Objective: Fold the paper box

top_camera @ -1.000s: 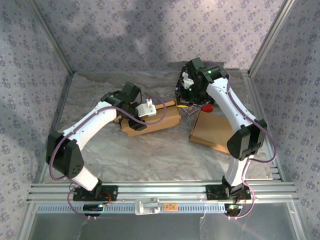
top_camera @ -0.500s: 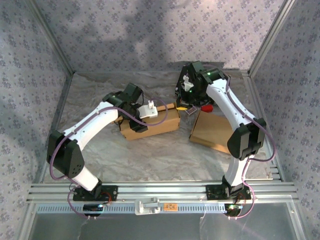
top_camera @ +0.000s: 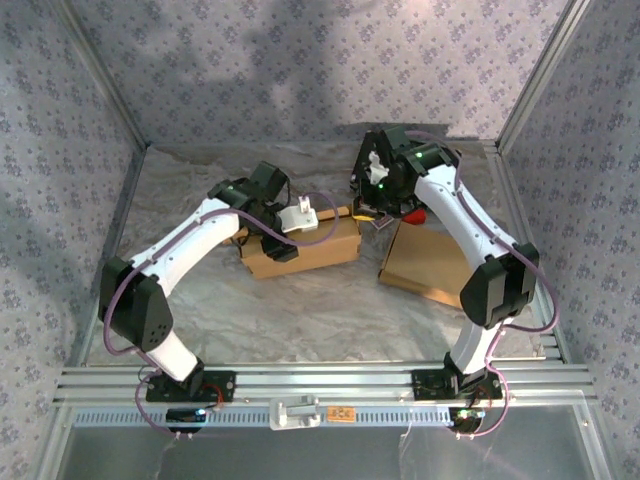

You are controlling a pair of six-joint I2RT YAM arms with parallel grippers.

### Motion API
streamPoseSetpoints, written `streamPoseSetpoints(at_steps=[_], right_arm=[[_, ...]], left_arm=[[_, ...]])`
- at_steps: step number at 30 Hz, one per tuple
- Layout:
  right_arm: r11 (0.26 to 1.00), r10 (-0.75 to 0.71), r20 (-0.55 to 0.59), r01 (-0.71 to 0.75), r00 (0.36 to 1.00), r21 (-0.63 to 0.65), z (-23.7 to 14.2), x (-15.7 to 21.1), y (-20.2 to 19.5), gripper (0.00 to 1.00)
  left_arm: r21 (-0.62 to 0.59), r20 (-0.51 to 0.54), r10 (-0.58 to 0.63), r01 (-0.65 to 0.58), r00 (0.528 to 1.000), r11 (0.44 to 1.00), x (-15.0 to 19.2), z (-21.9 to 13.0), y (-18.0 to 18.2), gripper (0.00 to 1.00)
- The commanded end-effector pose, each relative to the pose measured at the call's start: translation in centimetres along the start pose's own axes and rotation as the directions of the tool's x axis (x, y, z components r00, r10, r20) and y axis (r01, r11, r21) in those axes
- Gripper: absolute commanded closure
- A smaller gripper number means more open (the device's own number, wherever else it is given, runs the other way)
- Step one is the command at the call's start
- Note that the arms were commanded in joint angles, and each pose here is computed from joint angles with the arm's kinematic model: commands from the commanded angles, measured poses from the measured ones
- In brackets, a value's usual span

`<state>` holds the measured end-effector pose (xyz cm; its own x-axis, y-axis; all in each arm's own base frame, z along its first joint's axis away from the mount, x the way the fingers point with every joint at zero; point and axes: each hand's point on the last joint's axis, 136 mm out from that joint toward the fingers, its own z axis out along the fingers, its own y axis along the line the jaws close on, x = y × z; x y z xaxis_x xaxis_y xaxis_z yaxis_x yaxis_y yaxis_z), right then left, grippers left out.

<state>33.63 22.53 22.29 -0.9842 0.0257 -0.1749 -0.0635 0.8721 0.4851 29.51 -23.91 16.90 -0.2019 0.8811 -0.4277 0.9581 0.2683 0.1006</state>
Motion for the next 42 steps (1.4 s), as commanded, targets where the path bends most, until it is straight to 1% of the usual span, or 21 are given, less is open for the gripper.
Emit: streamPoseSetpoints(at_steps=[1, 5, 10, 15, 18, 22, 27, 35, 37, 39, 40, 41, 42], right_arm=[[1.000, 0.009, -0.010, -0.009, 1.000, 0.005, -0.4, 0.9, -0.2, 1.00], [0.999, -0.017, -0.029, 0.018, 0.999, 0.044, 0.5, 1.5, -1.2, 1.00], [1.000, 0.009, -0.024, -0.009, 1.000, 0.008, 0.9, 1.4, -1.0, 1.00], [1.000, 0.013, 0.012, -0.013, 1.000, 0.010, 0.0, 1.0, -0.6, 1.00], [0.999, 0.030, 0.037, -0.029, 0.999, -0.018, -0.9, 0.8, 0.1, 1.00], [0.994, 0.081, 0.034, -0.078, 0.996, -0.074, -0.6, 0.8, 1.0, 1.00], [0.987, 0.144, 0.046, -0.139, 0.989, -0.082, -0.2, 0.7, 0.4, 1.00], [0.965, 0.230, 0.067, -0.218, 0.971, -0.143, -0.8, 0.0, -0.5, 1.00], [0.970, 0.216, 0.069, -0.206, 0.974, -0.131, -1.0, -0.1, -0.7, 1.00], [0.981, 0.174, 0.058, -0.169, 0.983, -0.090, -0.9, 0.3, -1.1, 1.00], [0.988, 0.146, 0.052, -0.144, 0.988, -0.053, -0.8, 0.6, -1.4, 1.00], [0.996, 0.087, 0.052, -0.088, 0.995, 0.007, -0.9, 0.9, -2.0, 1.00], [0.997, 0.035, 0.058, -0.039, 0.998, 0.066, -1.1, 1.2, -2.5, 0.91]], left_arm=[[0.003, 0.083, -0.024, 0.024, 0.996, 1.000, -2.2, -1.4, 0.5, 0.34], [0.032, 0.096, -0.045, 0.042, 0.994, 0.999, -2.4, -1.5, 0.4, 0.37], [0.058, 0.082, -0.065, 0.060, 0.995, 0.997, -2.1, -1.0, 0.1, 0.38], [0.058, 0.073, -0.057, 0.053, 0.996, 0.997, -1.8, -0.8, 0.0, 0.38], [0.040, 0.061, -0.048, 0.045, 0.997, 0.998, -1.6, -0.7, -0.1, 0.38], [0.036, 0.055, -0.030, 0.028, 0.998, 0.999, -1.6, -0.7, -0.5, 0.37], [0.031, 0.043, -0.013, 0.012, 0.999, 0.999, -1.6, -0.6, -1.0, 0.37], [0.034, 0.045, -0.008, 0.006, 0.999, 0.999, -1.7, -0.6, -1.1, 0.37], [0.035, 0.044, -0.007, 0.005, 0.999, 0.999, -1.8, -0.5, -1.1, 0.37], [0.040, 0.042, -0.004, 0.002, 0.999, 0.999, -1.8, -0.4, -1.1, 0.40], [0.043, 0.040, -0.005, 0.003, 0.999, 0.999, -1.7, -0.4, -1.1, 0.43], [0.051, 0.039, -0.002, 0.000, 0.999, 0.999, -1.7, -0.3, -1.3, 0.45], [0.053, 0.040, -0.003, 0.001, 0.999, 0.999, -1.7, -0.4, -1.3, 0.46]])
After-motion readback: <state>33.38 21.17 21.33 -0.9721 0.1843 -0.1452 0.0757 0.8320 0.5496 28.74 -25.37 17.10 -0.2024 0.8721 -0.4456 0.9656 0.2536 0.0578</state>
